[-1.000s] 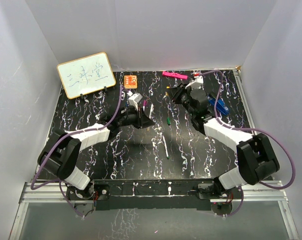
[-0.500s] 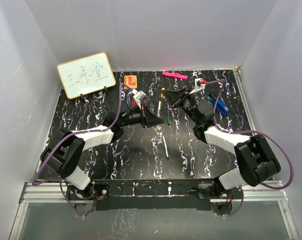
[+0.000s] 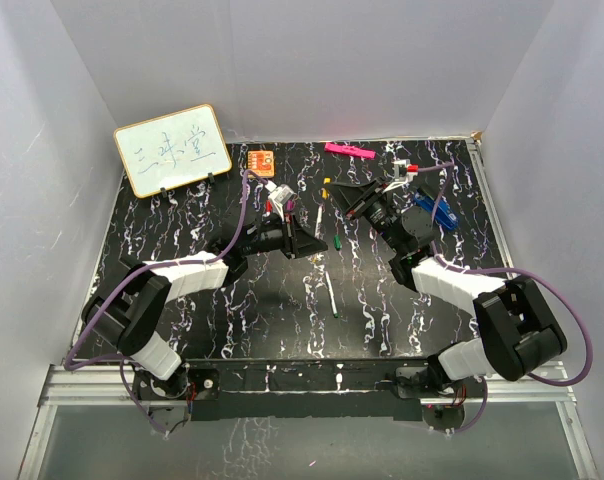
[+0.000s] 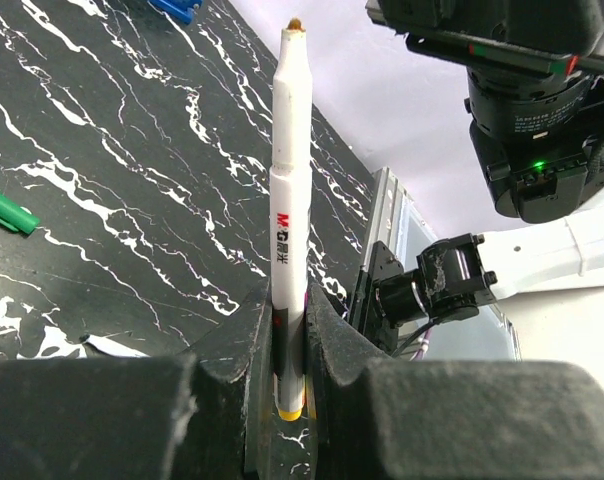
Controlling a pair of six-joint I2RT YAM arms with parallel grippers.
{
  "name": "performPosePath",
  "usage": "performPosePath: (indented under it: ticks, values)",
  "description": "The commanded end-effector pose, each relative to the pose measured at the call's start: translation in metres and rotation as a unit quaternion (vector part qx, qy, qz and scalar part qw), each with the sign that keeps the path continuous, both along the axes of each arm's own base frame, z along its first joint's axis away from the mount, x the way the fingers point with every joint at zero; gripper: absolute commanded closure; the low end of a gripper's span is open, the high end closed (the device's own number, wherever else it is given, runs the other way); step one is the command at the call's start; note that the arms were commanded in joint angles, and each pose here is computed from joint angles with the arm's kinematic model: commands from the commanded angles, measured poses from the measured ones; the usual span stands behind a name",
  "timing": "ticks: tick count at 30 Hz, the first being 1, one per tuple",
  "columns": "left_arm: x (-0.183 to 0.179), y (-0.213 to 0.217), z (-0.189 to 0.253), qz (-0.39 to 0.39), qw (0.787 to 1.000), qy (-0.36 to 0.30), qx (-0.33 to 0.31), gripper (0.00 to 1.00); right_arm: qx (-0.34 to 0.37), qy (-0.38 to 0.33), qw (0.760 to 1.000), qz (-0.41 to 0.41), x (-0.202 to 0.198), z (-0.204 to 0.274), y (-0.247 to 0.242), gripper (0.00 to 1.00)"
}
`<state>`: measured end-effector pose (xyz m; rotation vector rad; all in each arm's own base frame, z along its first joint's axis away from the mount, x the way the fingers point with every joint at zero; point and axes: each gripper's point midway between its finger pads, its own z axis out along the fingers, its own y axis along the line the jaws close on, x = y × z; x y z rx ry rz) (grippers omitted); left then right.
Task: Insert the pens into the pen caps
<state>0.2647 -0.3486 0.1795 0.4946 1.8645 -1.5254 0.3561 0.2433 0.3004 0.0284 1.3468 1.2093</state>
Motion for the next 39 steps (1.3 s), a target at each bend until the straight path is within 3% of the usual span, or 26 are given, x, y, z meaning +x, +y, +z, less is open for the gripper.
performPosePath:
  ticks: [1, 22, 39]
  values:
    - [0.0, -0.003, 0.02, -0.005, 0.999, -0.041, -0.009, 1.0, 0.015, -0.029, 0.999, 0.006, -0.009, 0.017, -0.003, 1.0]
    - [-0.003, -0.001, 0.034, 0.002, 0.995, -0.092, -0.021, 1.0, 0.011, -0.019, 1.0, 0.018, -0.007, 0.006, 0.005, 1.0]
    - [0.0, -0.003, 0.028, 0.003, 0.996, -0.083, -0.016, 1.0, 0.016, -0.019, 0.999, 0.033, -0.012, 0.008, 0.01, 1.0]
